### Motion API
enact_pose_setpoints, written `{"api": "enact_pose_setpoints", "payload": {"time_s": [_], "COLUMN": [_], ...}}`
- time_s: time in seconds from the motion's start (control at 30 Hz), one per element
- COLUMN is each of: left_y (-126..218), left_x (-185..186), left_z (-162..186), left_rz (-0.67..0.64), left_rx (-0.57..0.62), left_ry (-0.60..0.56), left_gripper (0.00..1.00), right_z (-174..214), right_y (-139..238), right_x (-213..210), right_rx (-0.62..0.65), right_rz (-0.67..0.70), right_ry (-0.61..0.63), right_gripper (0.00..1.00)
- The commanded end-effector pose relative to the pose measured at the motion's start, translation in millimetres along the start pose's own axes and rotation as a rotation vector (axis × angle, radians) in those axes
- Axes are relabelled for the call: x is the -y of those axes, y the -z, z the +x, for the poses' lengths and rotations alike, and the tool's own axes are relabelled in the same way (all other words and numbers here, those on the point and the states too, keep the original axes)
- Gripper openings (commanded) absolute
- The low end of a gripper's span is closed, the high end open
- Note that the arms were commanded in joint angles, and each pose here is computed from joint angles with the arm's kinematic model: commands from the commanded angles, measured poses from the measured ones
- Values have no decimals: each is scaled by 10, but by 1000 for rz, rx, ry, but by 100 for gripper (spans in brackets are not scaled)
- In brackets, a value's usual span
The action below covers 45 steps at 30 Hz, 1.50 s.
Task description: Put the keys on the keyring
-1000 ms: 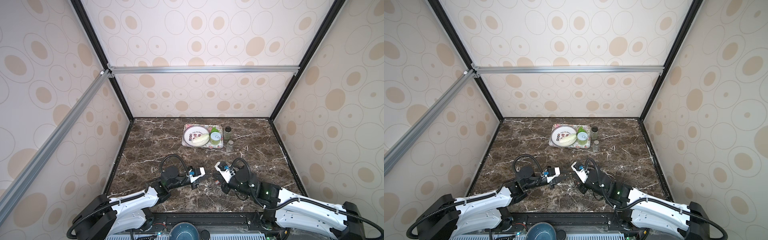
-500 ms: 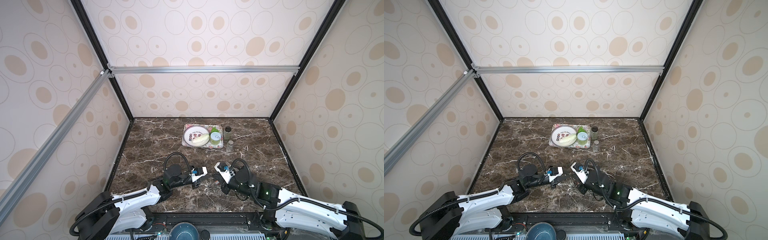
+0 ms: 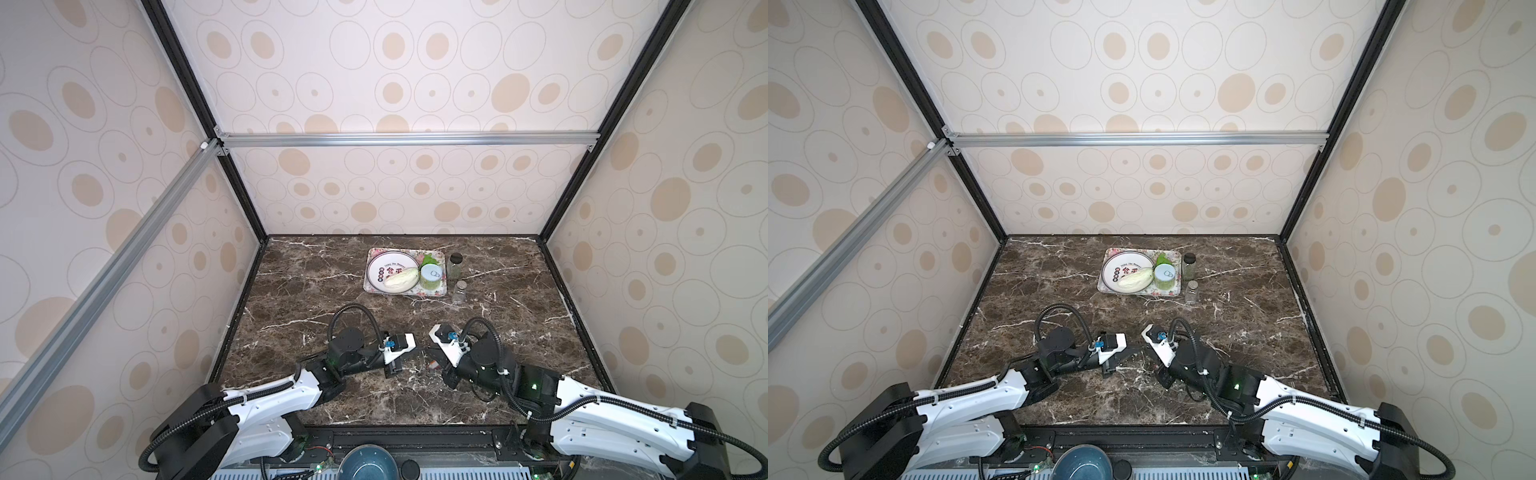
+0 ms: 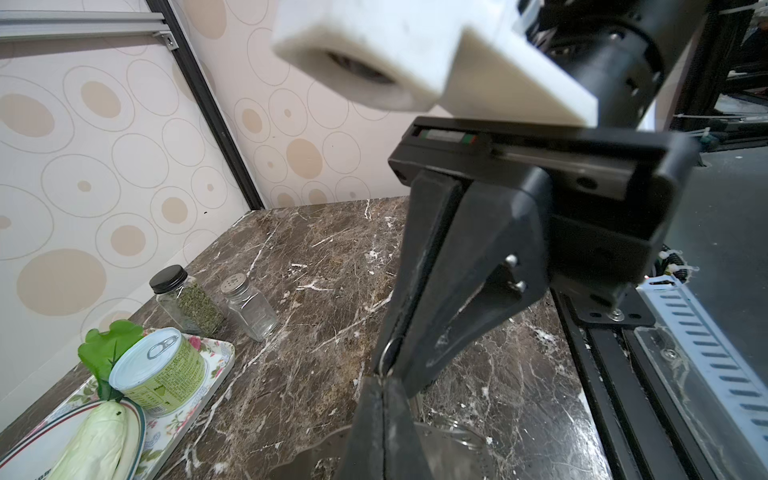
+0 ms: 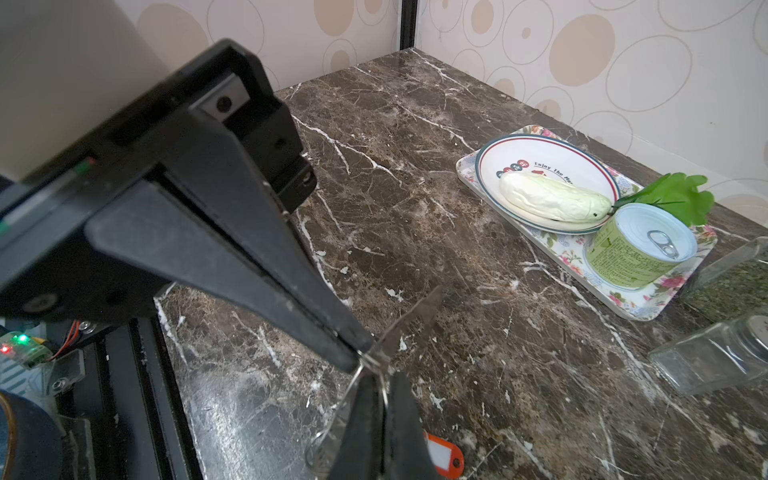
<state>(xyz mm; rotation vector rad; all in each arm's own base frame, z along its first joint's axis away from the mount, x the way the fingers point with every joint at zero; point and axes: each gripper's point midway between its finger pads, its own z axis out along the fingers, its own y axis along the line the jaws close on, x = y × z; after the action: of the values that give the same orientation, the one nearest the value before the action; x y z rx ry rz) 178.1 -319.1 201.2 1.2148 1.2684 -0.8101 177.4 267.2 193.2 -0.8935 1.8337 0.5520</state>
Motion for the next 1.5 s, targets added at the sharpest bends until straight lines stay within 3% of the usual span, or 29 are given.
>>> {"api": "enact_pose_setpoints", "payload": {"time_s": [0.0, 0.27, 0.43, 0.7, 1.0, 1.23, 1.47], "left_y": [19, 121, 265, 264, 267, 265, 284], "left_x": [-66, -53, -125, -111, -110, -119, -147], "left_z": [-171, -266, -339, -358, -358, -340, -343], "left_rz": [-35, -60, -142, -133, -133, -138, -158], "left_rx": [51, 122, 197, 202, 197, 187, 185], "left_ry": [-30, -33, -30, -33, -42, -42, -34], "left_gripper": [0, 0, 0, 0, 0, 0, 0], "right_z": [-103, -76, 1, 90, 44, 24, 6], "right_y": [58, 26, -89, -239, -171, -137, -77], "right_x": [6, 67, 44, -65, -31, 9, 82], "right_rx": [52, 61, 31, -40, -13, -3, 31], "right_rz": [6, 41, 4, -57, -45, -24, 10], "right_ry": [0, -38, -78, -88, -83, -85, -91], "right_gripper": [0, 0, 0, 0, 0, 29, 35]}}
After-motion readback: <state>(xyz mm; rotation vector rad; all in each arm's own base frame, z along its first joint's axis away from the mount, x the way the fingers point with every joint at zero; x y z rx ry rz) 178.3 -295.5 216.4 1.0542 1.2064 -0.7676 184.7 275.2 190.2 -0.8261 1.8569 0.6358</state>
